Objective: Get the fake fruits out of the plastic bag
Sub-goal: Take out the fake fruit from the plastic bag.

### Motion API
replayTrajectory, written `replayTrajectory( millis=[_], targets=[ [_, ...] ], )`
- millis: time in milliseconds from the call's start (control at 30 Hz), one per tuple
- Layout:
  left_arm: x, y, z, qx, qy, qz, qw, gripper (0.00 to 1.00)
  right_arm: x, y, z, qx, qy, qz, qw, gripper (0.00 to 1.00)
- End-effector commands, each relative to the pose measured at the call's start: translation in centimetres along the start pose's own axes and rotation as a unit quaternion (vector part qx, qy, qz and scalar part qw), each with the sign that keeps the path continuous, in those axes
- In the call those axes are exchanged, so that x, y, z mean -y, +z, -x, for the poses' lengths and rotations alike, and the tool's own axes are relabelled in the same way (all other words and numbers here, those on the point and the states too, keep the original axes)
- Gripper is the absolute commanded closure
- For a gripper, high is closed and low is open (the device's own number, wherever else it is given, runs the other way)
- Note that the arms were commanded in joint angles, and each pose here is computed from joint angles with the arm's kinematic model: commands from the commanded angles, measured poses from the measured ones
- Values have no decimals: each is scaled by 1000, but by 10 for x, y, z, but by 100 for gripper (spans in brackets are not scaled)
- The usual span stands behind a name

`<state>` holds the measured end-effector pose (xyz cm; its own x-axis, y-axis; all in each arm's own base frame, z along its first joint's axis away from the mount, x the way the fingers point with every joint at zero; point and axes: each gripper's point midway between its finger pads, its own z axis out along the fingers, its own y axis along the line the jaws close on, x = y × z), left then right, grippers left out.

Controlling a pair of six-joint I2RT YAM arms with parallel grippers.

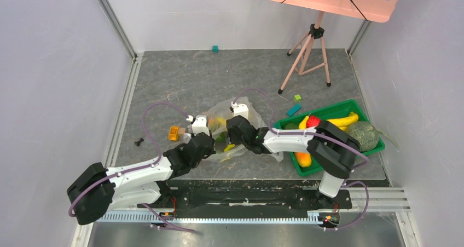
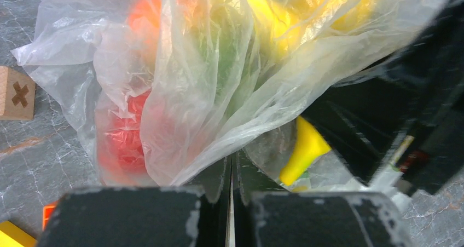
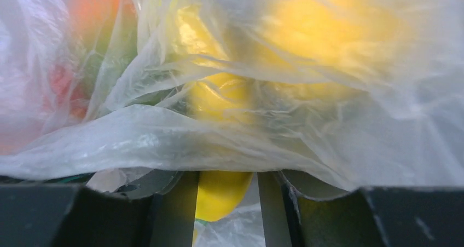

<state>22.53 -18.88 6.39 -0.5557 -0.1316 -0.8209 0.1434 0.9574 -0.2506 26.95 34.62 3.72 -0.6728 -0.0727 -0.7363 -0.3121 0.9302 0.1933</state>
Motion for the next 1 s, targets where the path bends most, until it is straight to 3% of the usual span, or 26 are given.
replayTrajectory(
  millis=[0,200,333,733,967],
  targets=[
    [3,2,5,13,-10,-3,1000,98,0,-24,48,78,58,15,995,71],
    [4,3,3,11,-8,-4,1000,98,1,-40,70,116,108,40,987,76],
    [4,3,3,10,-9,-5,1000,98,-5,-46,73,108,115,71,985,76],
    [5,4,3,10,-9,-5,1000,98,-26,-78,48,27,73,179,981,74],
    [4,4,4,12,-9,-1,1000,98,-4,-88,4,-34,37,168,985,74]
  ],
)
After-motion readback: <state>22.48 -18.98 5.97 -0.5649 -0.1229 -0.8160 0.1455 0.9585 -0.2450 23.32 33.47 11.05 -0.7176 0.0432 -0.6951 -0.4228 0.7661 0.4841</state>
